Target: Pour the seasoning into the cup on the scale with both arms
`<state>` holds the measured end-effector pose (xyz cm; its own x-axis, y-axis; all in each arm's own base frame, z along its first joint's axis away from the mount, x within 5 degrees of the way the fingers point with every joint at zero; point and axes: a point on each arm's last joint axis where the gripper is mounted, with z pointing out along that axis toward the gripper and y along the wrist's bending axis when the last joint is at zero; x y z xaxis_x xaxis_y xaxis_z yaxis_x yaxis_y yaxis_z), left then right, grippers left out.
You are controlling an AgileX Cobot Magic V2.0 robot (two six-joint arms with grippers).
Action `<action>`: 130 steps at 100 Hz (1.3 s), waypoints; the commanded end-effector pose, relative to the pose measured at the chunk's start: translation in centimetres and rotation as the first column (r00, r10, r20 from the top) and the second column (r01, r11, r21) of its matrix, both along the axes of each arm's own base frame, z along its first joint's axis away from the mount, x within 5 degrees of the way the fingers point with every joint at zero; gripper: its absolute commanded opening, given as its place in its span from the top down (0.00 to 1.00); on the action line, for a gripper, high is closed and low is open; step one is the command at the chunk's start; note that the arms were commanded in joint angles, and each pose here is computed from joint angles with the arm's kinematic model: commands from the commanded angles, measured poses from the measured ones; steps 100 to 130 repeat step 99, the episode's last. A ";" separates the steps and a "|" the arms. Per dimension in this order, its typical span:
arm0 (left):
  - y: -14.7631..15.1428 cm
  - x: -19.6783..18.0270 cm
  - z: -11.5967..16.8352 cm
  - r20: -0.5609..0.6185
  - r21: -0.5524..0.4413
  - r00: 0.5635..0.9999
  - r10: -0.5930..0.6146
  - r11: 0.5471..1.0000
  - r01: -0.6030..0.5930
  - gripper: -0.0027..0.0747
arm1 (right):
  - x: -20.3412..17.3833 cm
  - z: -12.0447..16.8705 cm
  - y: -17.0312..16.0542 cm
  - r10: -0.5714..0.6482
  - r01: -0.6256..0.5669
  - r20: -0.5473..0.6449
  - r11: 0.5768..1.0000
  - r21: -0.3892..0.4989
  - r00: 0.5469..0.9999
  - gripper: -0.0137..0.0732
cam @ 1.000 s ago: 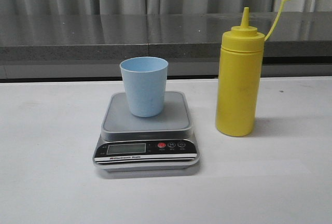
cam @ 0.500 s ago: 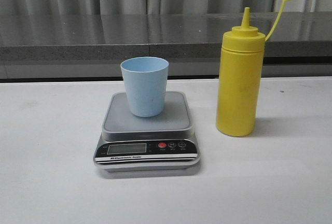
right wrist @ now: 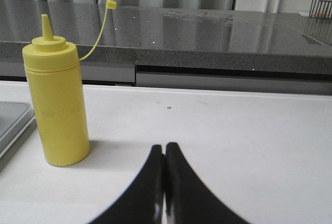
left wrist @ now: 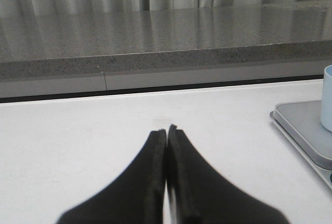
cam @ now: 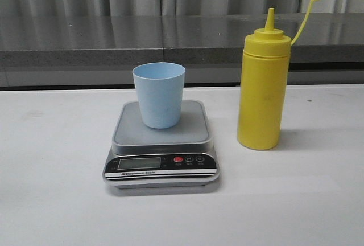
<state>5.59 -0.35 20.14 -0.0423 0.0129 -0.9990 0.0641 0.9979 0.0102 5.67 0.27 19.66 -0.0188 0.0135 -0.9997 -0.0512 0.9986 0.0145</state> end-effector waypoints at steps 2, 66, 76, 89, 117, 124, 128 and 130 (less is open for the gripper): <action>0.0 0.0 -0.4 0.081 -0.019 0.997 0.001 1.000 0.001 0.99 | -0.3 1.6 0.0 -0.004 0.003 0.121 1.000 0.007 0.993 0.92; 0.0 0.0 -0.4 0.078 -0.019 0.997 0.001 1.000 0.000 0.99 | -0.3 1.6 0.0 -0.004 0.003 0.121 1.000 0.007 0.993 0.92; 0.0 0.0 -0.4 0.078 -0.019 0.997 0.001 1.000 0.000 0.99 | -0.3 1.6 0.0 -0.004 0.003 0.121 1.000 0.007 0.993 0.92; 0.0 0.0 -0.4 0.078 -0.019 0.997 0.001 1.000 0.000 0.99 | -0.3 1.6 0.0 -0.004 0.003 0.121 1.000 0.007 0.993 0.92; 0.0 0.0 -0.4 0.078 -0.019 0.997 0.001 1.000 0.000 0.99 | -0.3 1.6 0.0 -0.004 0.003 0.121 1.000 0.007 0.993 0.92; 0.0 0.0 -0.4 0.078 -0.019 0.997 0.001 1.000 0.000 0.99 | -0.3 1.6 0.0 -0.004 0.003 0.121 1.000 0.007 0.993 0.92; 0.0 0.0 -0.4 0.078 -0.019 0.997 0.001 1.000 0.000 0.99 | -0.3 1.6 0.0 -0.004 0.003 0.121 1.000 0.007 0.993 0.92; 0.0 0.0 -0.4 0.078 -0.019 0.997 0.001 1.000 0.000 0.99 | -0.3 1.6 0.0 -0.004 0.003 0.121 1.000 0.007 0.993 0.92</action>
